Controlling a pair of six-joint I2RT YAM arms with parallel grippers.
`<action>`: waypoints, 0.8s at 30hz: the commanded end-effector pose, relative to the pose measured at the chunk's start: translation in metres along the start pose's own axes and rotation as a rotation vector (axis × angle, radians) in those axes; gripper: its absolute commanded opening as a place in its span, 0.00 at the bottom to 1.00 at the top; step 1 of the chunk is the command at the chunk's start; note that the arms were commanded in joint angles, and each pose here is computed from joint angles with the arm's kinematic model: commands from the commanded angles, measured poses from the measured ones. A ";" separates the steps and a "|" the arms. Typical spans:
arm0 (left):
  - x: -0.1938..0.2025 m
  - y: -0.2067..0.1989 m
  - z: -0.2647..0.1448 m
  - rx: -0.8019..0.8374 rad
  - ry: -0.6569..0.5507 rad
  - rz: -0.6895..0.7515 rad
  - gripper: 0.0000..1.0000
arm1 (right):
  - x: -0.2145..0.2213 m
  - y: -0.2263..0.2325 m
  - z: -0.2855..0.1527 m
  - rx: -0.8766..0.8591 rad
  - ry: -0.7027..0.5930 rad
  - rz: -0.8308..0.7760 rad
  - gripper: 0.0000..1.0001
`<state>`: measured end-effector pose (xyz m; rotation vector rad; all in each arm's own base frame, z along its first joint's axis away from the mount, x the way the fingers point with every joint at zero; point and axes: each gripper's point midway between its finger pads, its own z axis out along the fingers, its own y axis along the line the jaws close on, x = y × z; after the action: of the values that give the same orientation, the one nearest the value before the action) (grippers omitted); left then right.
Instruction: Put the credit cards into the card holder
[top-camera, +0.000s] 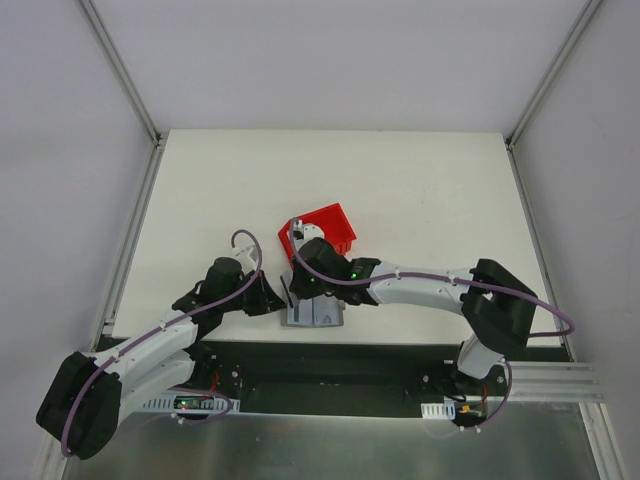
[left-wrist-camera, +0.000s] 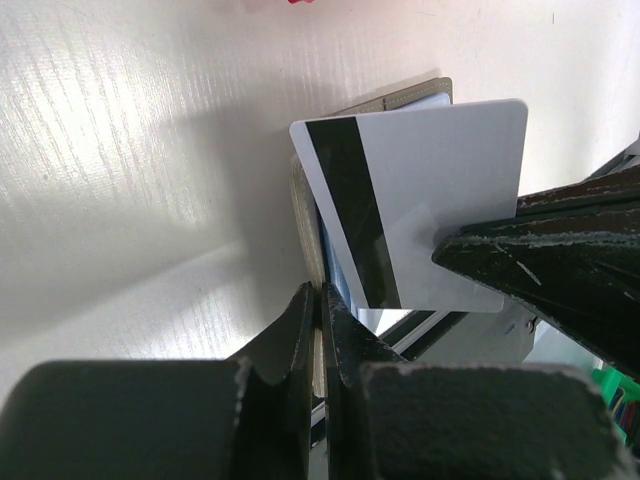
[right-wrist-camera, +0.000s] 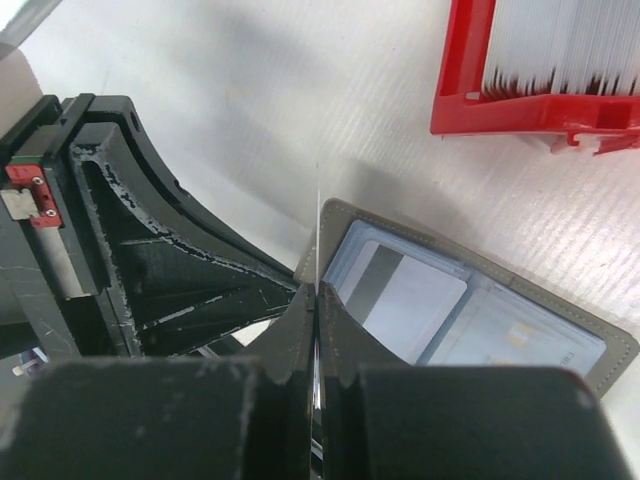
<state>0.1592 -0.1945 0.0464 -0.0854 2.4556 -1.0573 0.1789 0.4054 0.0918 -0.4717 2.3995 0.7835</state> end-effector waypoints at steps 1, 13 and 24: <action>-0.008 -0.003 -0.001 0.006 -0.028 0.028 0.00 | -0.020 0.004 -0.015 0.026 -0.053 -0.029 0.00; -0.007 -0.003 -0.001 0.006 -0.028 0.031 0.00 | -0.010 -0.022 -0.028 0.132 -0.043 -0.047 0.00; -0.008 -0.004 -0.001 0.011 -0.028 0.031 0.00 | -0.025 -0.001 -0.035 0.051 -0.082 -0.043 0.00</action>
<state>0.1592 -0.1945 0.0463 -0.0850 2.4555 -1.0571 0.1833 0.3694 0.0922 -0.4539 2.4105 0.5874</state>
